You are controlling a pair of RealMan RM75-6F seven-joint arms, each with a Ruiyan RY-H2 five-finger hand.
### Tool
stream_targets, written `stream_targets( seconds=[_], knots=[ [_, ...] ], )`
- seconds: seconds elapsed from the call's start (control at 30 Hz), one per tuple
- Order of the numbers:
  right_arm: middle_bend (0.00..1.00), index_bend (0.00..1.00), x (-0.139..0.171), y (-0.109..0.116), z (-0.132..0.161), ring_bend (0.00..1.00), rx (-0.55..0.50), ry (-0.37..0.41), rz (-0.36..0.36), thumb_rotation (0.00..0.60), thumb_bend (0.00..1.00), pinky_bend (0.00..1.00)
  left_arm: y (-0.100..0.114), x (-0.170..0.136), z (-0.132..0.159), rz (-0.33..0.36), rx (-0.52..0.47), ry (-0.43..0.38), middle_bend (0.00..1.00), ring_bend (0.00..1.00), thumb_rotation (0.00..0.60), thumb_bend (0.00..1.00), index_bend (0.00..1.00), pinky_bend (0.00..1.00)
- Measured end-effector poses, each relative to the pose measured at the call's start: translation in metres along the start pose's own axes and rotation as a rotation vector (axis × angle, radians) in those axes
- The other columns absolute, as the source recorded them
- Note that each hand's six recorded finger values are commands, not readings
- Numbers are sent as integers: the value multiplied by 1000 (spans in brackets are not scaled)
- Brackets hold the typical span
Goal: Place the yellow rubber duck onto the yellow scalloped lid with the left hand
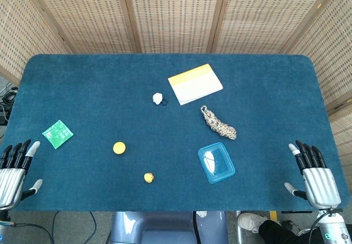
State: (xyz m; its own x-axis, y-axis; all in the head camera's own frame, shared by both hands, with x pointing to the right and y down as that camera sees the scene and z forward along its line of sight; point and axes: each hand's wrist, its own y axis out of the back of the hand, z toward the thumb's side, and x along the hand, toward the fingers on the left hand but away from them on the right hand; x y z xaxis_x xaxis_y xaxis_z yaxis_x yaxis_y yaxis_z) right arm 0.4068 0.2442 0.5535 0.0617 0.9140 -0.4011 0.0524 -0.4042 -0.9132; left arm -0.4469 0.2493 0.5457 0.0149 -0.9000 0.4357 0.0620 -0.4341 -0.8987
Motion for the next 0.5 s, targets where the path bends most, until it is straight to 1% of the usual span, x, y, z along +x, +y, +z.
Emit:
stream_targets(
  seconds=[0.27,0.5],
  knots=[
    [0,0,0,0,-2,0,-3,-4,4,600,0,0,0,-1,0,0,0,1,0,0,600,247,0,0],
    [0,0,2,1,2,0,-3,10,-1,600,0,0,5,-3,-2,18,-12,1,0,0,600,247,0,0]
  ],
)
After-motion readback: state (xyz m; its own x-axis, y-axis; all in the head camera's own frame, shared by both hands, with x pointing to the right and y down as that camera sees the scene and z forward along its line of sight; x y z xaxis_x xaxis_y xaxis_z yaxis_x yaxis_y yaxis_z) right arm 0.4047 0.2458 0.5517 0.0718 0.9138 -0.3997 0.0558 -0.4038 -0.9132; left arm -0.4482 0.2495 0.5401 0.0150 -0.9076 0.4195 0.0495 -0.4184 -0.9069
